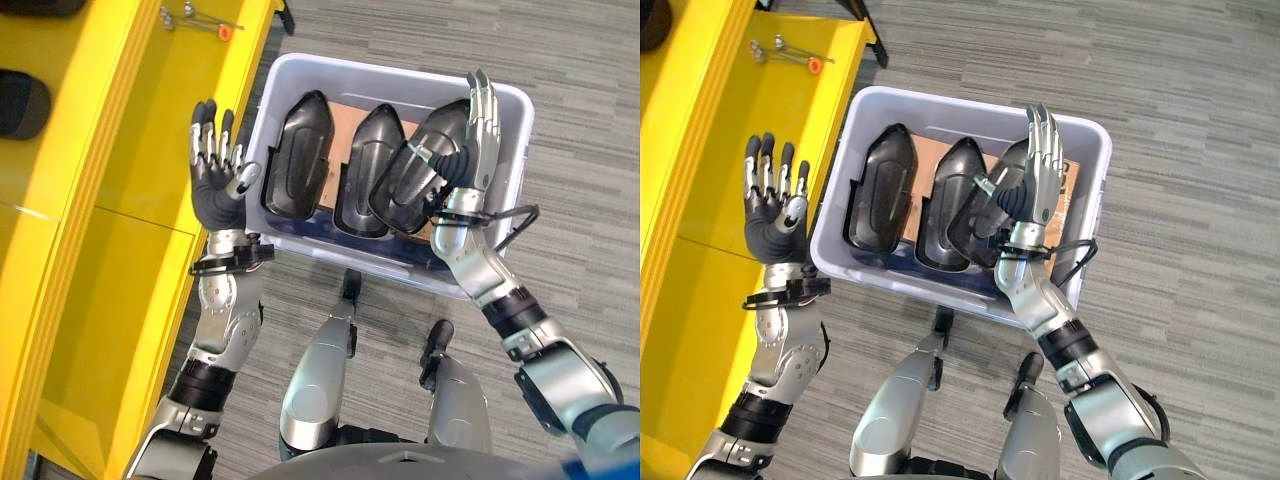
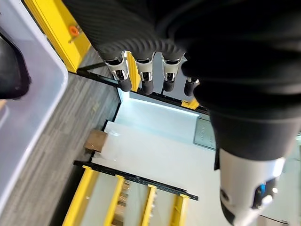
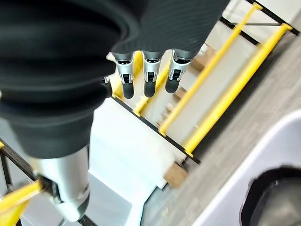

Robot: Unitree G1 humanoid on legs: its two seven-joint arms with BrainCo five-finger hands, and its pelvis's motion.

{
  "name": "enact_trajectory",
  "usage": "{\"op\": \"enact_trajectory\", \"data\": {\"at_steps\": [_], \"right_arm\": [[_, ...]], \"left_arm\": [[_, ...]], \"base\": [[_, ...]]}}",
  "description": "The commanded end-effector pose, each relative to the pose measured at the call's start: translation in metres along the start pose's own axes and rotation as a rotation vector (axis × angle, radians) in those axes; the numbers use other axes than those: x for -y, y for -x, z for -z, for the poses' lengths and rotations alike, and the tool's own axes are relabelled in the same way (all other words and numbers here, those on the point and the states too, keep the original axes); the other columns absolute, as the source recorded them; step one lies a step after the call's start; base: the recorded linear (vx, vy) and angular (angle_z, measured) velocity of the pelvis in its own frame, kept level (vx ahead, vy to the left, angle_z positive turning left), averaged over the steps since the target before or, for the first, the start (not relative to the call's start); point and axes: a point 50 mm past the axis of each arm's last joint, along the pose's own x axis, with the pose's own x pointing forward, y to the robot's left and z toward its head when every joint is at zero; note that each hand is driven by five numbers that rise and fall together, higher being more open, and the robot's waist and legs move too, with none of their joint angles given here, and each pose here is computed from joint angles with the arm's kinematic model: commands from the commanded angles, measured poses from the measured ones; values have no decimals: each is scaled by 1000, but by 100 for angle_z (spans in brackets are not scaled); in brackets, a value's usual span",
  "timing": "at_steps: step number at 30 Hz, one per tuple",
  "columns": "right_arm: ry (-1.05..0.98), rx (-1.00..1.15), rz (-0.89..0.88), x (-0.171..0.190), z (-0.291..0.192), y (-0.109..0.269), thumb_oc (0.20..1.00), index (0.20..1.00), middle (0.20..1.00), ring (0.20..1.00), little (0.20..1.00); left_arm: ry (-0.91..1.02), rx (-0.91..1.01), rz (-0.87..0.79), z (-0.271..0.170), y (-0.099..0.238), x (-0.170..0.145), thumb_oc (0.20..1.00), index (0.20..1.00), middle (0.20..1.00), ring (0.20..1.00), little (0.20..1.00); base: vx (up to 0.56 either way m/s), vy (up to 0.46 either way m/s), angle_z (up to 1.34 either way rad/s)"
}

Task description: Move parts from the plastic box to the shelf.

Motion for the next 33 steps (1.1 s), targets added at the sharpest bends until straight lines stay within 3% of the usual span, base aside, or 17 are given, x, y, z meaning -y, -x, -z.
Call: {"op": "enact_trajectory", "data": {"at_steps": [1, 4, 15, 24, 27, 29, 33], "right_arm": [[-91, 11, 57, 6, -11, -5, 1000, 1000, 1000, 1000, 1000], [-158, -175, -21, 5, 7, 24, 1000, 1000, 1000, 1000, 1000], [-253, -440, -285, -29, 21, 74, 1000, 1000, 1000, 1000, 1000], [-239, -440, -229, -41, 20, 47, 1000, 1000, 1000, 1000, 1000], [-244, -494, -192, -41, 22, 44, 1000, 1000, 1000, 1000, 1000], [-301, -640, -155, -42, 32, 48, 1000, 1000, 1000, 1000, 1000], [-335, -682, -134, -40, 38, 52, 1000, 1000, 1000, 1000, 1000]], "left_arm": [[40, 189, 18, -30, -1, 8, 1000, 1000, 1000, 1000, 1000], [53, 209, -32, -33, 7, 5, 1000, 1000, 1000, 1000, 1000], [56, 222, -53, -32, 10, 12, 1000, 1000, 1000, 1000, 1000], [62, 188, -7, -26, 2, 22, 1000, 1000, 1000, 1000, 1000], [51, 170, -3, -24, 1, 24, 1000, 1000, 1000, 1000, 1000], [51, 166, 3, -23, 1, 24, 1000, 1000, 1000, 1000, 1000], [49, 169, 3, -23, 2, 24, 1000, 1000, 1000, 1000, 1000]], "base": [[2, 68, -6], [-6, 133, -14], [-5, 40, -10], [13, -29, 9], [16, -21, 4], [15, -5, 5], [4, 1, 1]]}}
